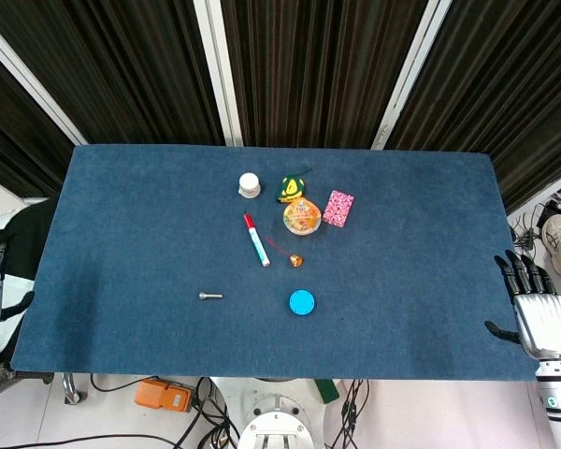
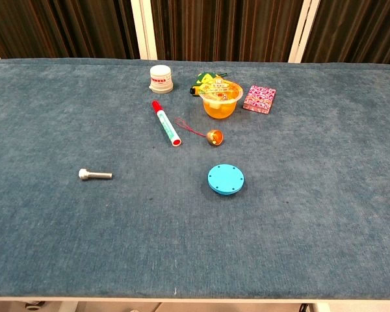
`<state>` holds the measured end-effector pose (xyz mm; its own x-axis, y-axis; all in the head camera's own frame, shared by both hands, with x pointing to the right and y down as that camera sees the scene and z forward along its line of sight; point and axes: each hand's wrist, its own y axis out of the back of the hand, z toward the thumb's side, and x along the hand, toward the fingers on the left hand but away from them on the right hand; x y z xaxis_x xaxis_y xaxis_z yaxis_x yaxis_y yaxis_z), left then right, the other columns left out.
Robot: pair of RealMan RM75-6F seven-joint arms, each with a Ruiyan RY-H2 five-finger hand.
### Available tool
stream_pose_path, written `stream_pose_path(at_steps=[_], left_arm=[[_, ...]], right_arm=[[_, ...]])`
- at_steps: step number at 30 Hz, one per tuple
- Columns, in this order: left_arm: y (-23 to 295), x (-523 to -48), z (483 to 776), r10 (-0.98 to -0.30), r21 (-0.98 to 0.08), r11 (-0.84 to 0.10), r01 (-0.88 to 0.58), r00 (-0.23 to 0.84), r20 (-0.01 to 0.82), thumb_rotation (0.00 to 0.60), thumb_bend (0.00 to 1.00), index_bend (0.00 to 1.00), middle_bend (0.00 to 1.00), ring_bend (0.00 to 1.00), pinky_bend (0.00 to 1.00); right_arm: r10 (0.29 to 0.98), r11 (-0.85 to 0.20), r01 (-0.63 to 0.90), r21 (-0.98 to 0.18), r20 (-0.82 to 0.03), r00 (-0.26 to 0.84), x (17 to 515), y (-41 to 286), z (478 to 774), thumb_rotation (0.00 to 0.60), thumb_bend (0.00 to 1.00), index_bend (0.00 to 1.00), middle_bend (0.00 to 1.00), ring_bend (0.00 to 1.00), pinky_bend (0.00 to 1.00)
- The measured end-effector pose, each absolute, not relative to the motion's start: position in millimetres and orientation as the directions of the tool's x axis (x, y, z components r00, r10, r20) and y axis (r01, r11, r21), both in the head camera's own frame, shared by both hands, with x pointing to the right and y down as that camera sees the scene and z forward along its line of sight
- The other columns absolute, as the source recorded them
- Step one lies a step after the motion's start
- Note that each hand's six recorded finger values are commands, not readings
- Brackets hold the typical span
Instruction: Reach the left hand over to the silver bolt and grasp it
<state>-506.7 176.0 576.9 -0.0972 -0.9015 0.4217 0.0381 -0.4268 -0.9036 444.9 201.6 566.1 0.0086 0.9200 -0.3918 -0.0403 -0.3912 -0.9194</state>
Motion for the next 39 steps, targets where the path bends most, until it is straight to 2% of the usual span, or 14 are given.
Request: stream_pose_path(at_steps=[2,6,9,21,32,39], left_arm=[[176,-507,577,-0.902,-0.904,-0.427,0.038,-0.097,0.421,0.6,0.2,0.06,0.0,0.0,0.07],[176,-506,577,-0.901,-0.904,-0.427,0.037,-0.097,0.422,0.6,0.21,0.06,0.0,0.0,0.07],[176,-506,576,-0.902,-0.904,-0.426,0.037,-0.096,0.421,0.6,0.21,0.06,0.0,0.0,0.07],[181,-494,584,-0.891,-0.894,-0.447,0.001,-0.082,0.446,0.6,0.25,0.06,0.0,0.0,0.07],[172,-422,608,-0.859,-0.861,-0.508,0.024,0.064,0.509,0.6,0.25,0.11,0.0,0.0,0.07],[169,-360,635,-0.786,-0.803,-0.595,0.045,0.181,0.592,0.6,0.24,0.17,0.0,0.0,0.07]], right_arm=[[0.92,-0.391,-0.042,-0.919,-0.392,0.008,445,202,566,0.6,0.2,0.06,0.08,0.07,0.16],[0.92,-0.391,-0.048,-0.919,-0.392,0.009,445,202,566,0.6,0.54,0.06,0.08,0.07,0.16],[0.92,-0.39,-0.06,-0.919,-0.391,0.007,445,202,566,0.6,0.7,0.06,0.08,0.07,0.16],[0.918,-0.395,-0.041,-0.918,-0.395,0.002,444,201,567,0.6,0.72,0.06,0.08,0.07,0.16],[0.914,-0.406,-0.025,-0.913,-0.407,0.003,446,200,568,0.6,0.72,0.06,0.08,0.07,0.16],[0.912,-0.409,-0.017,-0.912,-0.409,0.001,446,199,569,0.6,0.72,0.06,0.08,0.07,0.16]])
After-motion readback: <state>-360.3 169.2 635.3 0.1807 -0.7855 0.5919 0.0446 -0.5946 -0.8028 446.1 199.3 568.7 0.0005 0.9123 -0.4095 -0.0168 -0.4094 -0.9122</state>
